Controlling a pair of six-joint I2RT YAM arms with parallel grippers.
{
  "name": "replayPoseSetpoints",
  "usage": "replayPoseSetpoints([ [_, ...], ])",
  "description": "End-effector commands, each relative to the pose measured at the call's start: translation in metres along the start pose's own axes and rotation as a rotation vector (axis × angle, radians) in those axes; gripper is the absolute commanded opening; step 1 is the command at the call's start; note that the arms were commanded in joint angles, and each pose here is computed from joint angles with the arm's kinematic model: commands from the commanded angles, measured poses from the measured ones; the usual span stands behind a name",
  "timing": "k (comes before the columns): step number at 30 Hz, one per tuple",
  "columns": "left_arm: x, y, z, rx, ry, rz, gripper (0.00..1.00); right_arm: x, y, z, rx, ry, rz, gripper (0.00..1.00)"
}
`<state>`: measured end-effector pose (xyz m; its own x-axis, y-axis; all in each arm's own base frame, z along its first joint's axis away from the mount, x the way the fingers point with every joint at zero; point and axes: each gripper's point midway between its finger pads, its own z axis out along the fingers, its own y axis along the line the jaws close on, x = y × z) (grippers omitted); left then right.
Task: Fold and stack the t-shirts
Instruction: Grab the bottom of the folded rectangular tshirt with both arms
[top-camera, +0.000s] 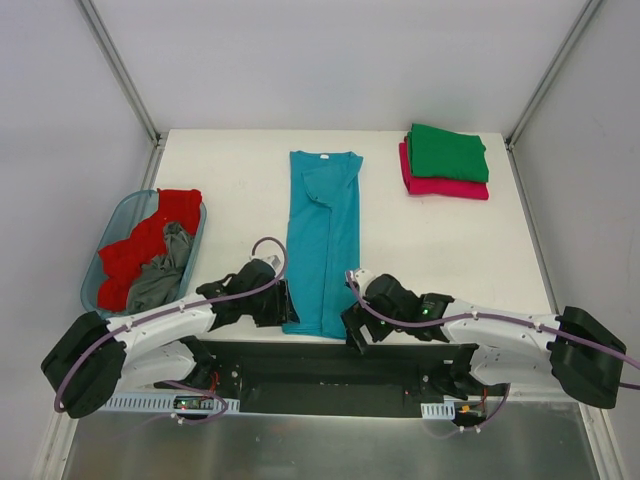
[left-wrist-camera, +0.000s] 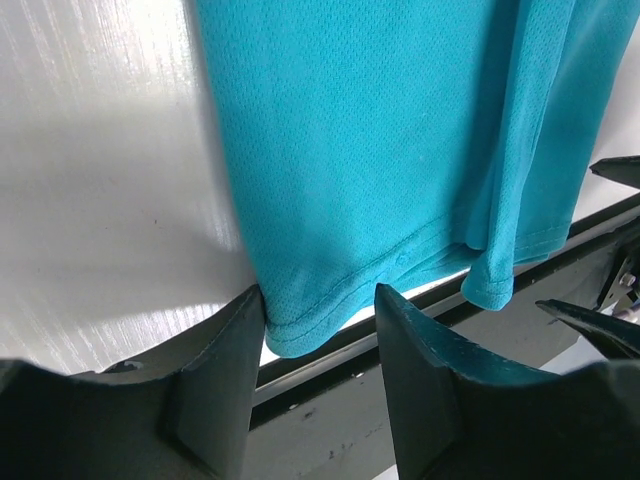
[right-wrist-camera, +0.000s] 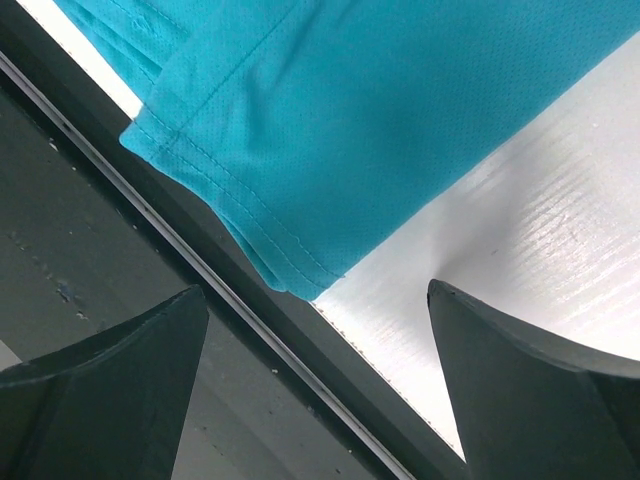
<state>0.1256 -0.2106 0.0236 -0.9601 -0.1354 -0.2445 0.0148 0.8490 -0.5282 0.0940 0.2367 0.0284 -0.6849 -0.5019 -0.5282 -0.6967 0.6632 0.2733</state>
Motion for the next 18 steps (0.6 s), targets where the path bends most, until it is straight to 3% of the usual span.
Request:
replayPoseSetpoints([
  [1, 0.028, 0.032, -0.002, -0.101, 0.082, -0.012, 0.47, -0.014, 0.005, 0.001, -0.016, -0.064, 0.032, 0.93],
  [8, 0.035, 0.036, -0.002, -0.11, 0.112, -0.009, 0.35, -0.011, 0.001, 0.0, 0.0, -0.065, 0.034, 0.9],
  [14, 0.037, 0.035, -0.003, -0.102, 0.126, -0.013, 0.0, -0.008, 0.001, 0.002, -0.001, -0.052, 0.044, 0.84],
  [18, 0.038, 0.033, -0.004, -0.091, 0.127, -0.022, 0.0, -0.005, 0.007, 0.006, -0.021, -0.024, 0.038, 0.77],
])
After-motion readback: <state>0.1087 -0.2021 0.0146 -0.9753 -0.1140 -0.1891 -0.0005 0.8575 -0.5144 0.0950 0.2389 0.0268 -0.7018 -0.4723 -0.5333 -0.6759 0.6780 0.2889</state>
